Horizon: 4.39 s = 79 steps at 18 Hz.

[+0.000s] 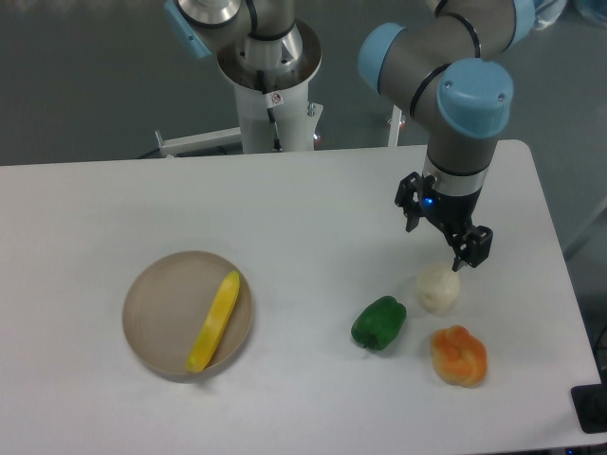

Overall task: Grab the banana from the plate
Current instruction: 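Move the open gripper over the yellow banana on the beige plate, then lower the gripper onto the banana and close the fingers on it, then lift the held banana up off the plate toward the green pepper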

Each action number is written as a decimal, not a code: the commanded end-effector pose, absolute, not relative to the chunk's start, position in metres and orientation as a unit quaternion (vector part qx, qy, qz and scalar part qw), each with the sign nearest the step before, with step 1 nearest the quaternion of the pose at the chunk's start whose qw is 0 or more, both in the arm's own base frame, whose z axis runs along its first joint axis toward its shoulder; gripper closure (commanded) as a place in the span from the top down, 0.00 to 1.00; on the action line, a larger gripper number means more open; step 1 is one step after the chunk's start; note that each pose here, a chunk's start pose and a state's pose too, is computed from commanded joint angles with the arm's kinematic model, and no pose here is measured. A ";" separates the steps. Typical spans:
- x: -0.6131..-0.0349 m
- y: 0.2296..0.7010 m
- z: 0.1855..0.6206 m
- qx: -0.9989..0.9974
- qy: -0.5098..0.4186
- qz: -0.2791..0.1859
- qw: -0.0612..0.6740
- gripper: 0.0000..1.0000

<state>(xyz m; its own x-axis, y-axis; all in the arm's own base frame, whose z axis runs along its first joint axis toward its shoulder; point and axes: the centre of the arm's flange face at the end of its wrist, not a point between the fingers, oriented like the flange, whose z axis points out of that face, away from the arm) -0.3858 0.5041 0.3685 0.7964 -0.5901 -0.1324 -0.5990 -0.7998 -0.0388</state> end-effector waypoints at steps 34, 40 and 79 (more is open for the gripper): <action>-0.110 0.688 0.233 -0.990 0.039 -0.024 0.136 1.00; -0.094 0.692 0.220 -0.989 0.050 -0.048 0.133 0.70; -0.333 0.523 0.390 -0.972 0.212 0.053 0.082 0.00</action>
